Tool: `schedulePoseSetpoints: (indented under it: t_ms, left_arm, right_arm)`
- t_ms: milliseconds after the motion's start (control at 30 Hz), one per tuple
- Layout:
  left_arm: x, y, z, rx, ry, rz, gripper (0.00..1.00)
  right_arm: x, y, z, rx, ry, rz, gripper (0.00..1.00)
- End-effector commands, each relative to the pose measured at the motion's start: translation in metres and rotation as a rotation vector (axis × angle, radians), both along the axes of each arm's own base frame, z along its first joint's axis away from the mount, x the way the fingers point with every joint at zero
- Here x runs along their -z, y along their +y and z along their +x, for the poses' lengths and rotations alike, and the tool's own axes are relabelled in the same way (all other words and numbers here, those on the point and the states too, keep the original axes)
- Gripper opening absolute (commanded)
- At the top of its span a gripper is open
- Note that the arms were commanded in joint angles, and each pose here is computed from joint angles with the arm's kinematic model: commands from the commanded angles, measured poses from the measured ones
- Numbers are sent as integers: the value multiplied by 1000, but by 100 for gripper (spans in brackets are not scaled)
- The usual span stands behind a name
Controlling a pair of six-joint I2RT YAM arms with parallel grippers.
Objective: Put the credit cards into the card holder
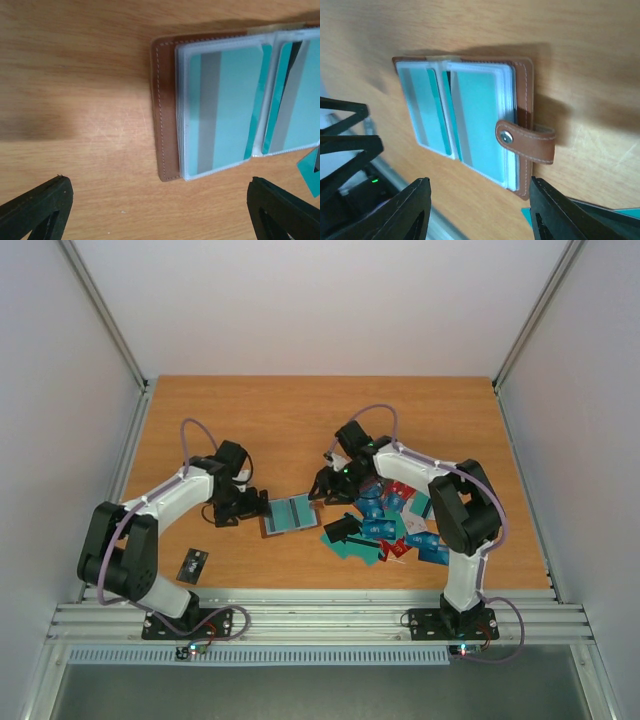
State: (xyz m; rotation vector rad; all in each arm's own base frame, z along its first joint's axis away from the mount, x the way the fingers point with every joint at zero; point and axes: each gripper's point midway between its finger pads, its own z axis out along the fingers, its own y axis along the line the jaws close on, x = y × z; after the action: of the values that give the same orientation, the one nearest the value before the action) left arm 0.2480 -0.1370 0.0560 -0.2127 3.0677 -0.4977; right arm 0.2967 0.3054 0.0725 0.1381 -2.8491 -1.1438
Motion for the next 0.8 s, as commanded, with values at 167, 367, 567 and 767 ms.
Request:
schedulePoseSetpoints:
  t_ms: [167, 367, 567, 767]
  left_arm:
    - [6, 6, 14, -26, -26, -7, 91]
    - [11, 8, 11, -31, -13, 2, 87]
    - [14, 8, 8, -31, -4, 5, 86]
    - [13, 10, 8, -27, -7, 15, 86]
  right_arm:
    - [9, -21, -2, -165, -188, -525, 53]
    - [11, -17, -2, -291, -275, -727, 52]
    - [10, 1, 5, -382, -349, -817, 54]
    - [20, 7, 10, -426, -360, -880, 55]
